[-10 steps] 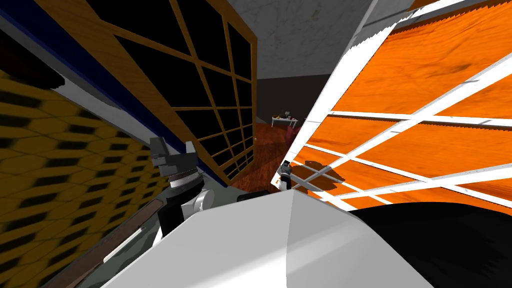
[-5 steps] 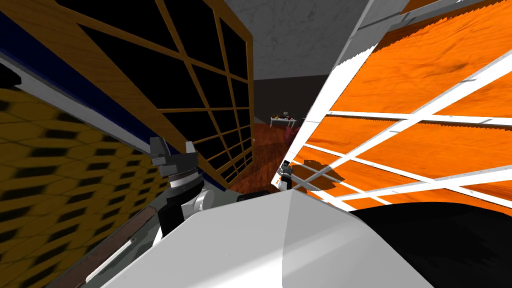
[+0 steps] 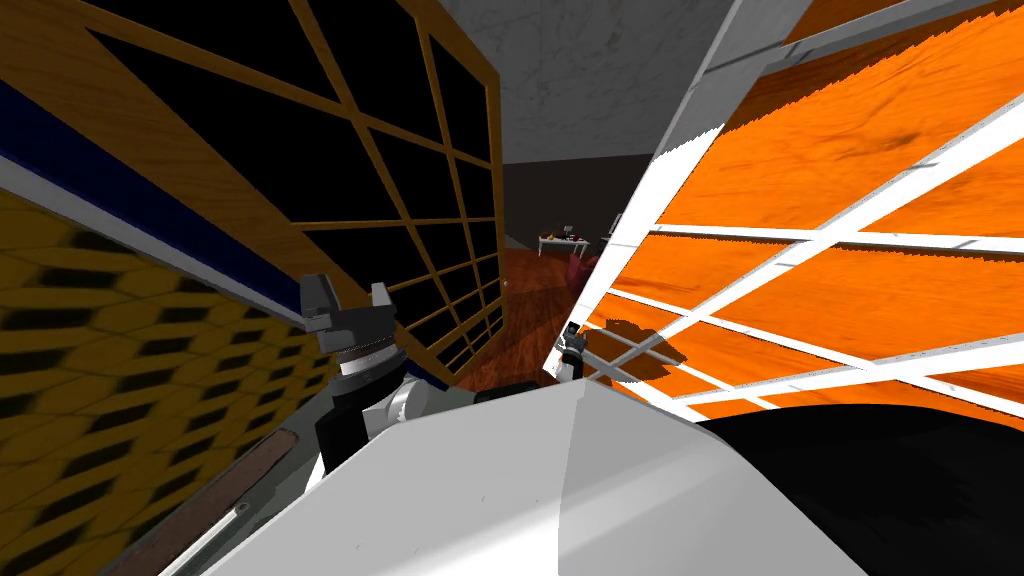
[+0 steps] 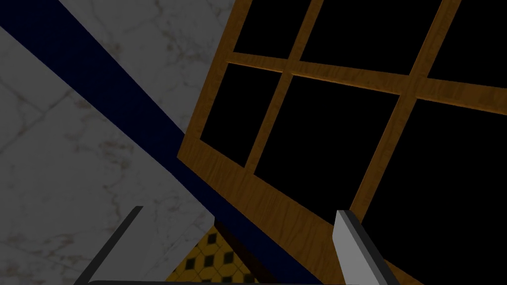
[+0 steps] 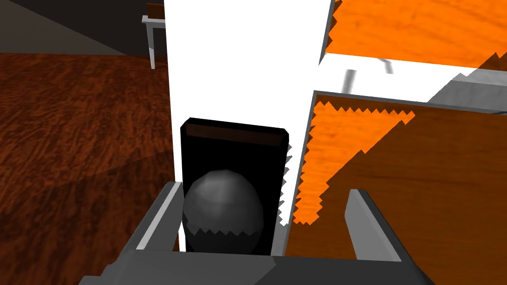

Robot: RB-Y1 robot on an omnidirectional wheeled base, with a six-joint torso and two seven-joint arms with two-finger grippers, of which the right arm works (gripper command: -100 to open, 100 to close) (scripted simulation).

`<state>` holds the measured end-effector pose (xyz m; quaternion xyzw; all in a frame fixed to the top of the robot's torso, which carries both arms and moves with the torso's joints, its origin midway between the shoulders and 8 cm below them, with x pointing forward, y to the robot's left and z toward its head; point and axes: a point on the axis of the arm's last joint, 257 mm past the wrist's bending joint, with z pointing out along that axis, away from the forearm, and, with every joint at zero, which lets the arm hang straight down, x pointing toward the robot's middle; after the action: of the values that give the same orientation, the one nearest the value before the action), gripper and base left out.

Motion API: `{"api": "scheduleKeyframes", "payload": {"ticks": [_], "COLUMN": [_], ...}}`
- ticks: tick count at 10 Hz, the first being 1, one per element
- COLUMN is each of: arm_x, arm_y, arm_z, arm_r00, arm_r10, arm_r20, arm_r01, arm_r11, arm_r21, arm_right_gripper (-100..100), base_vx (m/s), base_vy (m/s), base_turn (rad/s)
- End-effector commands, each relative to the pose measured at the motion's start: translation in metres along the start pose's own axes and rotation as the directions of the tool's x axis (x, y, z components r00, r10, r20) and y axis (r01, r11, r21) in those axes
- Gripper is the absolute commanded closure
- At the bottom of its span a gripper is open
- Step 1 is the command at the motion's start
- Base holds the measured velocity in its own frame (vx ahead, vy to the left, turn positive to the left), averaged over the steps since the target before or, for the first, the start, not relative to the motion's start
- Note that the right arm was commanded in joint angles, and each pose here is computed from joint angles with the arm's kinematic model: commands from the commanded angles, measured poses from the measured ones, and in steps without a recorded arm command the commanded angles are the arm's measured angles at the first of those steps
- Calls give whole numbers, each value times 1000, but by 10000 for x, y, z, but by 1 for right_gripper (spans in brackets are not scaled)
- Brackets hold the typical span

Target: Push the door open

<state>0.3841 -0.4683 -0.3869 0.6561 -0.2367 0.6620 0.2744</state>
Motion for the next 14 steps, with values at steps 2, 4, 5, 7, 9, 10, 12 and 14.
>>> {"api": "scheduleKeyframes", "payload": {"ticks": [2,4,5,7,9,10,12,14], "arm_x": [40,-12,-50,-85,36,36,56,91], "arm_y": [153,155,147,79,415,415,482,668], "arm_z": [56,4,-38,-65,82,82,102,126], "arm_r00": [1000,1000,999,999,1000,1000,1000,999], "arm_r10": [7,21,30,38,11,11,7,0], "arm_r20": [-17,-2,9,20,-18,-18,-23,-33], "arm_r01": [-8,-21,-29,-36,-14,-14,-11,-9], "arm_r11": [998,997,995,995,985,985,981,967], "arm_r21": [-55,-81,-96,-92,-172,-172,-191,-256], "arm_right_gripper": [100,100,100,100,100,100,100,100], "base_vx": [148,200,195,149,97,57,55,69], "base_vy": [-38,-47,-56,-30,-111,-98,-64,-98], "base_turn": [-30,-44,-85,-41,115,52,20,81]}}
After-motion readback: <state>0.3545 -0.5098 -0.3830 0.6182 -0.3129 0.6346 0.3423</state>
